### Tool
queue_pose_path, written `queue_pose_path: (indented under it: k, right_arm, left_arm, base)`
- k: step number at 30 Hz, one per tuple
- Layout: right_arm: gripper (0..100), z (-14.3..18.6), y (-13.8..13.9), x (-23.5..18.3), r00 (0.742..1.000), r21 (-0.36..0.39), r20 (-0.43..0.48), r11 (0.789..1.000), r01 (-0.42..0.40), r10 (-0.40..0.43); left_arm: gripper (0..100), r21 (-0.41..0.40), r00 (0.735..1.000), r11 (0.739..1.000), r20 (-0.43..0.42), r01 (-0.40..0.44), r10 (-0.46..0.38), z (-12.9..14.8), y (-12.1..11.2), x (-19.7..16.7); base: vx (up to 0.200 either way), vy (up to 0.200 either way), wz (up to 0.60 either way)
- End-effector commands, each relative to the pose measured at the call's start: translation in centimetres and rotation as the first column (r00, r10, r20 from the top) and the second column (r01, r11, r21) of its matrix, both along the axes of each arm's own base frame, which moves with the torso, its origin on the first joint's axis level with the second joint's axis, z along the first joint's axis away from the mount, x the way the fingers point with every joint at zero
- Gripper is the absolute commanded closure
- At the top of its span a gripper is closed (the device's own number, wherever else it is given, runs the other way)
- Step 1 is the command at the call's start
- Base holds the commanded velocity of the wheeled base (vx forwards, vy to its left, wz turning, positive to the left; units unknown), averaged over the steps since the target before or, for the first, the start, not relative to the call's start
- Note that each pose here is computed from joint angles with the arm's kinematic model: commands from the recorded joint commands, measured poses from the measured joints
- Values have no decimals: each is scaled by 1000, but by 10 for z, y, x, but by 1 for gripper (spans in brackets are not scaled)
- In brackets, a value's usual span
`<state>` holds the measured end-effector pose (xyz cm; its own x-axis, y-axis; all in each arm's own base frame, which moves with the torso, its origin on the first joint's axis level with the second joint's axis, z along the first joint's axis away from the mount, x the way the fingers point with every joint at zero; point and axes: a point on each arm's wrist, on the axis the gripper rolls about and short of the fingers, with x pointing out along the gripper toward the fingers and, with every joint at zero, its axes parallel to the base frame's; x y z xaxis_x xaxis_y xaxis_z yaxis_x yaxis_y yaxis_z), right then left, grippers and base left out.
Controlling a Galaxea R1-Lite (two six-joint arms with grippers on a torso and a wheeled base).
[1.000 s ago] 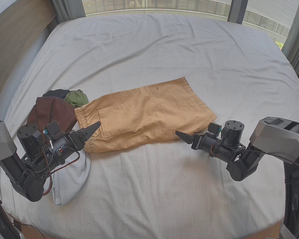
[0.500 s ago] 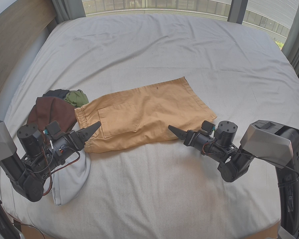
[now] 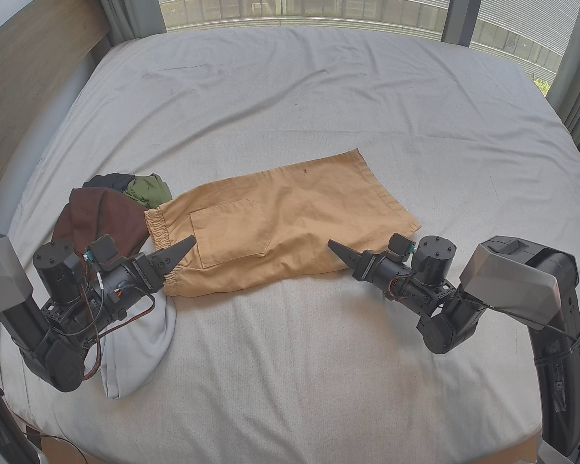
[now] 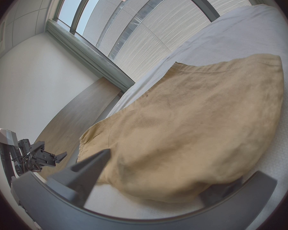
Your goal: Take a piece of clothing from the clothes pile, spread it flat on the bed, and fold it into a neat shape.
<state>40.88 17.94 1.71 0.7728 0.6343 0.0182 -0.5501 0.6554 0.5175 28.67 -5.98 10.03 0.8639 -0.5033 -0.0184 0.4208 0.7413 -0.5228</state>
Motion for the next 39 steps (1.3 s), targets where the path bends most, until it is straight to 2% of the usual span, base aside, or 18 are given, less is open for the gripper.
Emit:
queue_pose_path:
  k: [1,13,19,24,28,30,39]
  right_arm:
    - [100,-3,1,-1,1000,-3,-7,1000,-5,5]
    - [100,2,6,-19,999,-24,-21,999,-29,29]
    - [100,3,-2,-36,1000,-110,-3,993,-30,29]
    - [100,6,-8,-48,1000,-119,-7,992,-30,30]
    - [100,5,-16,-62,999,-156,-32,987,-27,22]
    - [100,1,-21,-74,999,-195,-46,980,-25,17]
    - [100,-3,-38,-113,994,-288,-107,956,-56,26]
  left_arm:
    - [0,0,1000,1000,-2,0,0,0,0,0]
    - [0,-3,1000,1000,-2,-3,3,0,1,1]
    - [0,-3,1000,1000,-4,-4,4,-1,1,1]
    - [0,-3,1000,1000,-5,-4,4,-1,1,1]
    - [0,-4,1000,1000,-6,-4,4,-1,1,1]
    - [0,-4,1000,1000,-6,-3,3,-1,1,1]
    - [0,-4,1000,1000,-5,-4,4,-1,1,1]
  base:
    - [0,0,0]
    - [0,0,0]
    - [0,0,0]
    - [0,0,0]
    - [0,0,0]
    - [0,0,0]
    - [0,0,0]
